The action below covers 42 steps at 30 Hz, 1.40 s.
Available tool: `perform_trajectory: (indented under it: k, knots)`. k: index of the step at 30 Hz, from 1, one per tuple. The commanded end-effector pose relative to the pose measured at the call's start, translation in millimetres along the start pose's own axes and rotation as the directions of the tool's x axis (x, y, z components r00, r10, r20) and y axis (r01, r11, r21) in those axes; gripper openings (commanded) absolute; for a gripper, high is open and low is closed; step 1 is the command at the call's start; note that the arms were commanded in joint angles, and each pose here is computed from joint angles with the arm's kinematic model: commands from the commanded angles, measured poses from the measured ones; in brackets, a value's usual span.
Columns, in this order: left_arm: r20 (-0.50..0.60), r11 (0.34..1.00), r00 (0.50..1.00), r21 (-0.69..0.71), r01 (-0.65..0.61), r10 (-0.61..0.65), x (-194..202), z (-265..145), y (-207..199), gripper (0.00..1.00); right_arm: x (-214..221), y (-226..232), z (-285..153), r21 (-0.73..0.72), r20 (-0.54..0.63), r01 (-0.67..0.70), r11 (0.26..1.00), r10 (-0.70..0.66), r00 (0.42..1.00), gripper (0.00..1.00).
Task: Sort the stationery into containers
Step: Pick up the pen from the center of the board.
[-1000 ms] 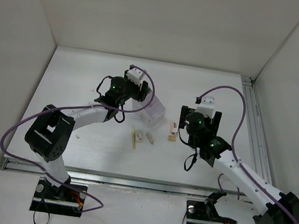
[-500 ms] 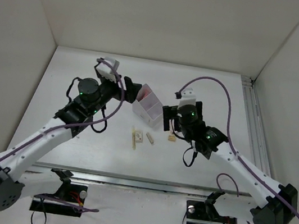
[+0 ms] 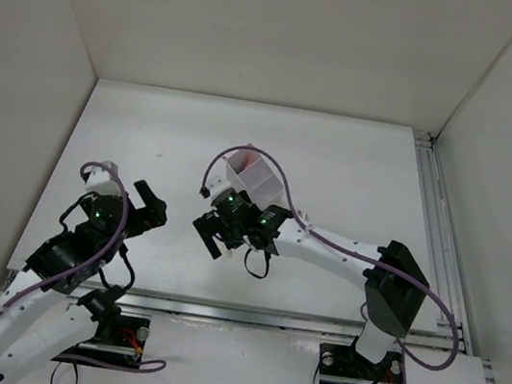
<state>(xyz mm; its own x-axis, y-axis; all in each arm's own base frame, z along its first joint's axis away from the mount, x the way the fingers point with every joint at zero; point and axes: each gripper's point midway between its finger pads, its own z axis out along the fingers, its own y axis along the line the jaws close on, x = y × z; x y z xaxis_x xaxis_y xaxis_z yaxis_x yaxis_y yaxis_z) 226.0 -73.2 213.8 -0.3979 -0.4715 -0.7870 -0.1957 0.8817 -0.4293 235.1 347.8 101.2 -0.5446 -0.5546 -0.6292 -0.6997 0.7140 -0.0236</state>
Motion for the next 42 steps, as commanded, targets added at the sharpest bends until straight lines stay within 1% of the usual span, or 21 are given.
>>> perform_trajectory:
  k: [1,2,3,5,6,14,16,19,23,25,29,30,31,32,34,35,37,39,40,41,42]
  knots:
    - [0.014,0.994,0.996,-0.066,0.087,-0.086,1,-13,20,1.0,-36,5,1,0.018,0.067,-0.036,0.999,0.035,0.997,0.98]
    - [0.029,0.994,0.995,-0.056,0.099,-0.097,-1,-17,21,1.0,-32,3,13,0.047,0.047,-0.049,0.998,0.046,0.998,0.98]
    - [0.035,0.992,0.995,-0.074,0.098,-0.096,0,-18,27,1.0,-40,3,16,0.056,0.06,-0.061,0.997,0.057,0.997,0.98]
    - [0.052,0.988,0.991,-0.094,0.126,-0.121,-2,-21,33,1.0,-36,-3,33,0.109,0.04,-0.073,0.991,0.069,0.997,0.98]
    - [0.057,0.986,0.991,-0.109,0.125,-0.119,-2,-22,36,1.0,-41,-3,36,0.122,0.045,-0.076,0.99,0.071,0.996,0.98]
    - [0.036,0.975,0.993,-0.186,0.121,-0.116,4,-24,50,1.0,-36,-21,76,0.18,0.002,-0.131,0.975,0.133,0.991,0.98]
    - [0.036,0.972,0.992,-0.2,0.125,-0.12,6,-24,52,1.0,-38,-26,82,0.174,-0.001,-0.157,0.972,0.159,0.987,0.98]
    - [0.036,0.971,0.992,-0.202,0.125,-0.12,5,-24,52,1.0,-33,-22,92,0.138,-0.029,-0.176,0.975,0.181,0.983,0.98]
    - [0.051,0.968,0.992,-0.218,0.127,-0.118,5,-22,56,1.0,-20,-20,103,0.134,-0.068,-0.153,0.979,0.163,0.984,0.98]
    - [0.057,0.967,0.992,-0.223,0.127,-0.117,4,-22,56,1.0,-16,-15,107,0.111,-0.084,-0.153,0.982,0.163,0.983,0.94]
    - [0.059,0.965,0.992,-0.231,0.123,-0.112,2,-21,57,1.0,-10,-12,110,0.102,-0.102,-0.167,0.981,0.178,0.979,0.81]
    - [0.062,0.965,0.992,-0.231,0.126,-0.114,2,-21,57,1.0,-8,-12,110,0.103,-0.105,-0.17,0.98,0.18,0.978,0.75]
    - [0.061,0.965,0.992,-0.232,0.123,-0.112,2,-21,57,1.0,-7,-12,110,0.105,-0.107,-0.17,0.98,0.182,0.978,0.71]
    - [0.061,0.965,0.992,-0.232,0.125,-0.114,2,-21,57,1.0,-6,-13,109,0.108,-0.109,-0.174,0.979,0.185,0.977,0.64]
    - [0.059,0.964,0.992,-0.234,0.123,-0.112,3,-21,58,1.0,-6,-13,108,0.105,-0.109,-0.176,0.979,0.187,0.976,0.57]
    - [0.059,0.964,0.992,-0.237,0.124,-0.113,3,-21,58,1.0,-6,-12,107,0.105,-0.107,-0.178,0.978,0.189,0.976,0.51]
    - [0.063,0.962,0.992,-0.244,0.125,-0.113,2,-23,60,1.0,-6,-14,106,0.112,-0.104,-0.18,0.977,0.191,0.976,0.43]
    - [0.071,0.961,0.991,-0.244,0.129,-0.115,1,-24,62,1.0,-8,-16,105,0.114,-0.099,-0.182,0.977,0.193,0.976,0.31]
    - [0.074,0.962,0.99,-0.239,0.133,-0.118,1,-25,61,1.0,-8,-16,105,0.118,-0.096,-0.183,0.976,0.195,0.976,0.27]
    - [0.075,0.962,0.99,-0.238,0.134,-0.119,0,-25,61,1.0,-9,-17,105,0.119,-0.096,-0.183,0.976,0.194,0.976,0.2]
    - [0.076,0.962,0.99,-0.235,0.137,-0.122,1,-25,61,1.0,-10,-19,105,0.122,-0.092,-0.187,0.975,0.199,0.976,0.16]
